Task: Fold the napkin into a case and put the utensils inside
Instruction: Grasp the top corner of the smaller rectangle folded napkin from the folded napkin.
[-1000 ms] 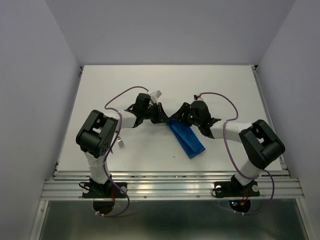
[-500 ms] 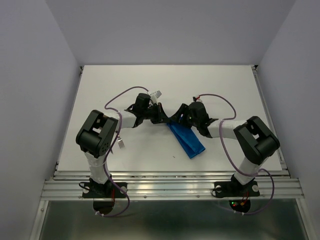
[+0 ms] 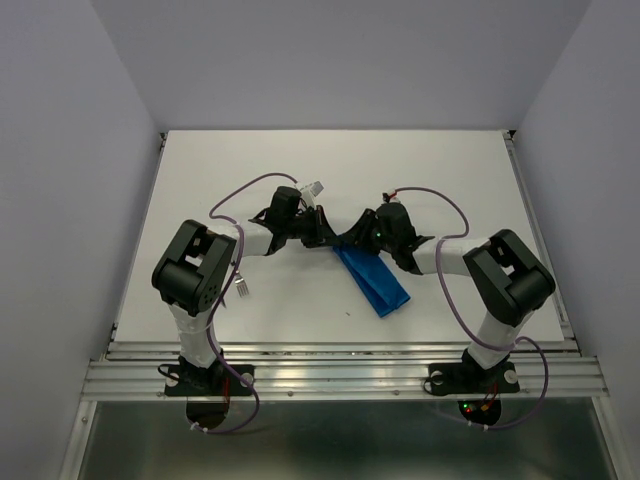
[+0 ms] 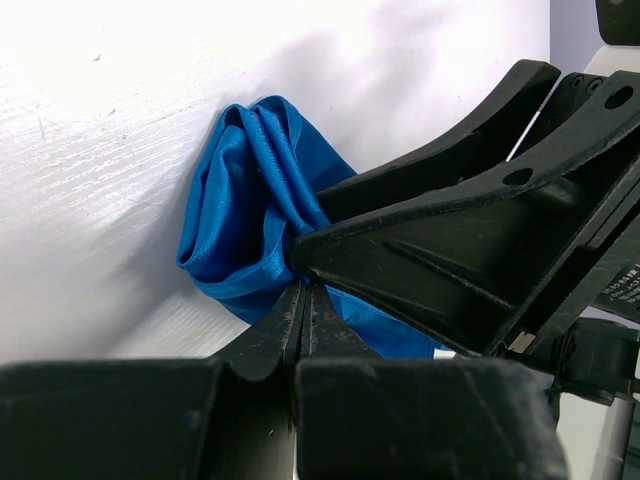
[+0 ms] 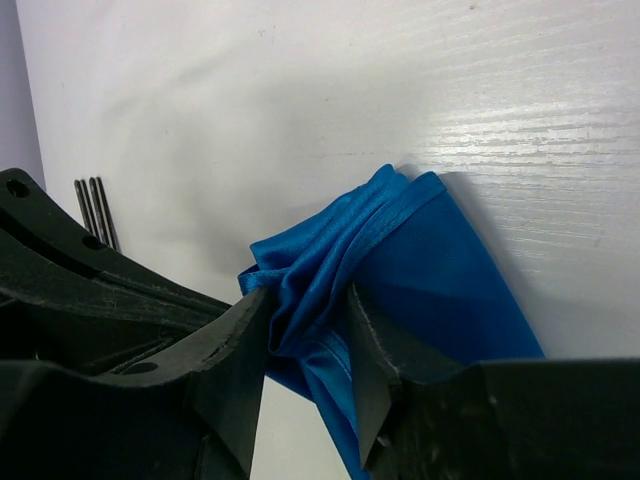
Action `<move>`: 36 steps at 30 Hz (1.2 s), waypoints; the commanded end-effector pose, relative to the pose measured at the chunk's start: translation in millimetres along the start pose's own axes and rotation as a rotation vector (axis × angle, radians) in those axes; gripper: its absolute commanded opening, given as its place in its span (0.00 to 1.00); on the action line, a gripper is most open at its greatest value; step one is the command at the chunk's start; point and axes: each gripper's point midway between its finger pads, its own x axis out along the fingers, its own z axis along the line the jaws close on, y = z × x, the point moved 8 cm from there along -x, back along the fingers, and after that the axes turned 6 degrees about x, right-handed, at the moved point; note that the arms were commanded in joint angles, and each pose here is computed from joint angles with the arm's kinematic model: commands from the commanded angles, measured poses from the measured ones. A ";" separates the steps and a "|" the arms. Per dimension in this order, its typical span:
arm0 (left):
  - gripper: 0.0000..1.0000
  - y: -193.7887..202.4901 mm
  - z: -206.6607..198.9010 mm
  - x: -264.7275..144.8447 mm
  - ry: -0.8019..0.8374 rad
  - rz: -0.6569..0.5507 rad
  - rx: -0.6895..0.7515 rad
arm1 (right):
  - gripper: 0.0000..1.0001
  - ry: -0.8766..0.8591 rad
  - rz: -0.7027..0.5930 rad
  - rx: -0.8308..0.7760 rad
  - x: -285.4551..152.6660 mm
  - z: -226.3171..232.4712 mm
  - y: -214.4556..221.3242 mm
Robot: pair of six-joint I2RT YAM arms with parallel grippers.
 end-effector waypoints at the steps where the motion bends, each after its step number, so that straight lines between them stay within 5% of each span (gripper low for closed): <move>1: 0.00 -10.3 -10.0 -0.7 0.049 -0.035 0.041 | 0.39 -0.066 -0.026 -0.005 0.4 16.4 -8.1; 11: 0.00 -8.3 -8.9 -0.3 0.051 -0.029 0.037 | 0.32 -0.075 -0.044 -0.008 -7.0 20.1 -10.6; 18: 0.00 -10.2 -10.4 -0.5 0.054 -0.034 0.036 | 0.01 -0.048 -0.024 -0.004 -2.3 12.1 -6.1; 36: 0.00 -17.6 -14.5 2.4 0.072 -0.038 0.027 | 0.01 -0.063 0.051 0.017 -12.2 -5.2 13.6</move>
